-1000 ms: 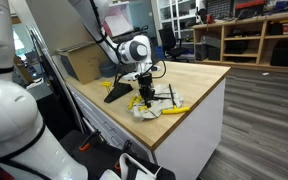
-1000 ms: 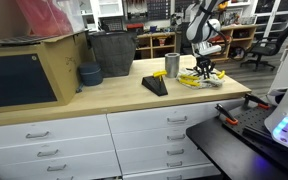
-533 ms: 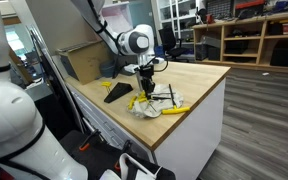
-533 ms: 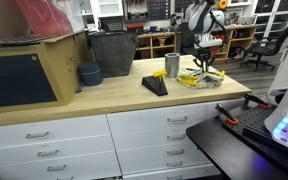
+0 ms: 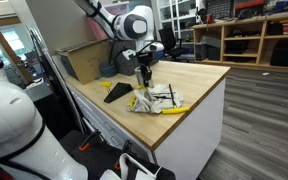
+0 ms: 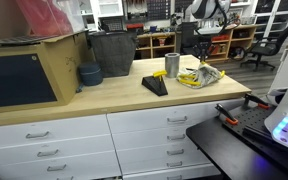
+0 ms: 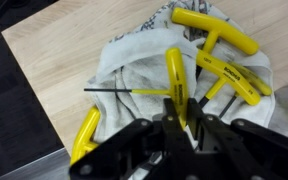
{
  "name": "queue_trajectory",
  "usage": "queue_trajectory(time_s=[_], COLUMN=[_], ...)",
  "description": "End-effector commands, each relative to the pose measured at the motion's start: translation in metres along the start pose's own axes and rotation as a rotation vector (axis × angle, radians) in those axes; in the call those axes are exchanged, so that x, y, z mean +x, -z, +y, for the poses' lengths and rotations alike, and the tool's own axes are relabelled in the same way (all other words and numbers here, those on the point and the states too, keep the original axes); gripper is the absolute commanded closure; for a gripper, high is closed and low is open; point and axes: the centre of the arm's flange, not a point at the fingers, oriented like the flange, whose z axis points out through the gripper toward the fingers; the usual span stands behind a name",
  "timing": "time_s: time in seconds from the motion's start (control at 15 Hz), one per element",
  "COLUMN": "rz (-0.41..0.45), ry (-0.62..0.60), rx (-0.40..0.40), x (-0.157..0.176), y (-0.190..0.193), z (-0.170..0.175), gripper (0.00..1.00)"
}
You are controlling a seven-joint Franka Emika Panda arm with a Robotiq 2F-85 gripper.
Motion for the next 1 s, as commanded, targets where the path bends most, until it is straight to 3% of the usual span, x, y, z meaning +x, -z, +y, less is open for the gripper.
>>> queue_trajectory(time_s=[0.0, 0.2, 0.67, 0.93], rz=[0.042, 0.069, -0.082, -0.112], ry=[-0.014, 0.022, 0.067, 0.048], rx=[0.014, -0.037, -0.201, -0.270], x=[-0.016, -0.036, -0.081, -0.088], y=[0.028, 0.016, -0.065, -0.103], z=[0.000, -0.014, -0.027, -0.021], gripper=[0.96, 0.96, 0.96, 0.96])
